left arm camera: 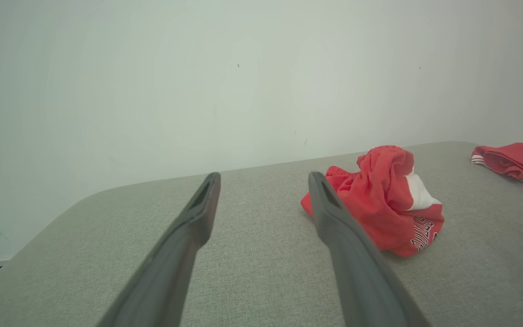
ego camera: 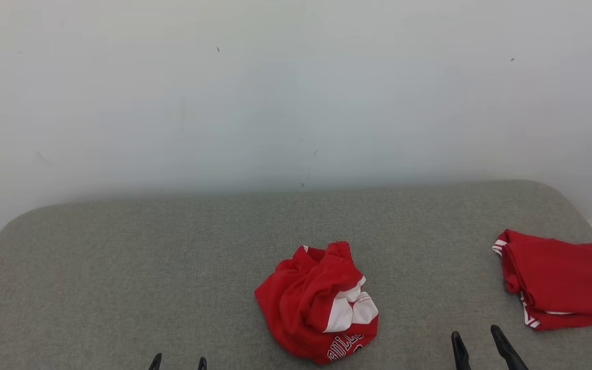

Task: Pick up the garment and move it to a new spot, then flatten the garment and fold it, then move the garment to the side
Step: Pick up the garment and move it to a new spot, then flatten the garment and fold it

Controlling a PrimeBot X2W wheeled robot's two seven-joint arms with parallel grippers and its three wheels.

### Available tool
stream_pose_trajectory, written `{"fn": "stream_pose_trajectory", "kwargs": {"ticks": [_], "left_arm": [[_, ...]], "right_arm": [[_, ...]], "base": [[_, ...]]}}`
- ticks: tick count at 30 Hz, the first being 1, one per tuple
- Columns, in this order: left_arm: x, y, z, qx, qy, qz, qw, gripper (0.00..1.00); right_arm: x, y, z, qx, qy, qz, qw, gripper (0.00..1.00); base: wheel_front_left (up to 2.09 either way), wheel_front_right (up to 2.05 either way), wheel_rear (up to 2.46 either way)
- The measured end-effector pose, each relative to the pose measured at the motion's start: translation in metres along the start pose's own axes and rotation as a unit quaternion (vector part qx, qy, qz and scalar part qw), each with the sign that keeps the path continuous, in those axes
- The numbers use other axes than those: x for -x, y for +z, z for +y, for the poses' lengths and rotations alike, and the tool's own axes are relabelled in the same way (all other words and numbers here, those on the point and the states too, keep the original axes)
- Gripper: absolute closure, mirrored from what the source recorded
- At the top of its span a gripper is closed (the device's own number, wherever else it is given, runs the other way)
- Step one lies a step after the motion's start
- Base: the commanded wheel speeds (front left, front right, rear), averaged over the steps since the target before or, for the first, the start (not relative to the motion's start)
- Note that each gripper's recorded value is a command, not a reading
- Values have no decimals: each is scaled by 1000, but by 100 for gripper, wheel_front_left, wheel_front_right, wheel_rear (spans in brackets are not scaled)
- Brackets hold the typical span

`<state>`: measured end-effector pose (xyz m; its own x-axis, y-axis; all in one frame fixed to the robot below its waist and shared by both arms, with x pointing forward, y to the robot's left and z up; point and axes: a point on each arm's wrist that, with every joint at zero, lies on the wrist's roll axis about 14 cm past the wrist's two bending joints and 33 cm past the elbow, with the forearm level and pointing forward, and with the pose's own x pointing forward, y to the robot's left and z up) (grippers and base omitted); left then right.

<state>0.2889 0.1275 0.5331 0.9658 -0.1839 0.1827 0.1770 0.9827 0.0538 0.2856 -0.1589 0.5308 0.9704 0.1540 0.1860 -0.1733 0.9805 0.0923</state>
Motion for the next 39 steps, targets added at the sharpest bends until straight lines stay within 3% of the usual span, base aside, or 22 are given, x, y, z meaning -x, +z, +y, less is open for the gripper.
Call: {"fn": "stream_pose_trajectory", "kwargs": {"ticks": [39], "left_arm": [[4, -10, 10, 16, 27, 15, 999, 0]], "right_arm": [[3, -6, 4, 6, 8, 12, 1000, 0]], "base": [[0, 0, 0]]}}
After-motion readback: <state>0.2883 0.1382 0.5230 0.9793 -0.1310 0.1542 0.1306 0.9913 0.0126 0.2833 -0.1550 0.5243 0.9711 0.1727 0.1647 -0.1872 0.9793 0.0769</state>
